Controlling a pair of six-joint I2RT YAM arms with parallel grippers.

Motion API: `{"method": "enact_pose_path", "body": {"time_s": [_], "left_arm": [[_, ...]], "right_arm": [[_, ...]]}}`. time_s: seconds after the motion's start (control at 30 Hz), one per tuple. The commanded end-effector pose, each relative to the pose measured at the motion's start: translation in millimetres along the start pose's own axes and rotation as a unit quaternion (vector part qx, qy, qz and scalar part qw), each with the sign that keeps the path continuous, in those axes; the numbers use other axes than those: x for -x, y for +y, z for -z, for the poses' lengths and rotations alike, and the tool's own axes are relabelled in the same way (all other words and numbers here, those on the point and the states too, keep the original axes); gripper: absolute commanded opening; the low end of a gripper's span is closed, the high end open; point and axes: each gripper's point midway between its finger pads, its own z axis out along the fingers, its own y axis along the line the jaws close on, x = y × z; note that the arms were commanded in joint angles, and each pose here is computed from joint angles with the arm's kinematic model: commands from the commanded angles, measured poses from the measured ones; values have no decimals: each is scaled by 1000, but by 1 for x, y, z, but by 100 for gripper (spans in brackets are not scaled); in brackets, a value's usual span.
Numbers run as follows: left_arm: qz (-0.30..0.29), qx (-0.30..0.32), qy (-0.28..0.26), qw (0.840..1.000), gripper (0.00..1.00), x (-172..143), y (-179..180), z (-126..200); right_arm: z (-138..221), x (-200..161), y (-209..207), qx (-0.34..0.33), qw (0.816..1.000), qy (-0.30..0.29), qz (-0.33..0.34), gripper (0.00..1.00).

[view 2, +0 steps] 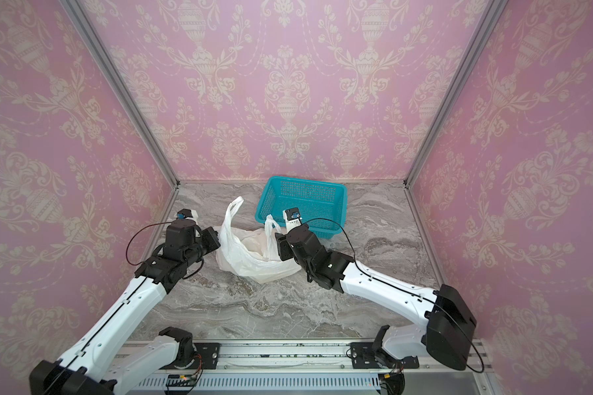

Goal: Untie the knot of the plastic bag and take out the fruit
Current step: Pick up the plastic bag from the center of the table.

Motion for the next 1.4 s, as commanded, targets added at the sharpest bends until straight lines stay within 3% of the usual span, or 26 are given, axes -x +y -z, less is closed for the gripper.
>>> {"method": "enact_pose_path", "body": {"time_s": [0.0, 0.17, 0.23, 0.33, 0.5, 0.67, 0.83, 1.0, 1.07, 1.2, 1.37], "left_arm": [[2, -10, -8, 1000, 11, 4, -2, 4], [-5, 5, -20, 1000, 63, 8, 3, 12], [-9, 0, -29, 1000, 76, 12, 1, 19], [-23, -18, -51, 998, 88, 20, -8, 37], [-73, -56, -96, 991, 99, 29, -34, 73], [-107, -92, -119, 983, 99, 30, -55, 94], [-133, -94, -94, 982, 99, 23, -68, 83], [-163, -57, -81, 982, 99, 20, -74, 76], [-173, -40, -103, 979, 99, 27, -77, 84], [-213, -29, -105, 971, 99, 34, -103, 84], [-258, 24, -108, 960, 99, 42, -120, 63]], "right_arm": [[0, 14, -9, -25, 999, -19, -28, 30], [4, 11, -19, -44, 997, -22, -54, 15], [5, 7, -25, -54, 996, -21, -66, 11], [7, 7, -25, -54, 995, -20, -75, 8], [6, 5, -25, -57, 994, -12, -91, 3], [1, 2, -23, -56, 993, -7, -99, 1], [-1, 10, -20, -54, 989, -20, -135, 0], [2, 10, -26, -56, 987, -40, -148, 0], [7, 9, -31, -64, 986, -43, -144, 0], [15, 1, -44, -77, 985, -56, -143, 0], [19, -8, -53, -75, 982, -63, -162, 0]]}}
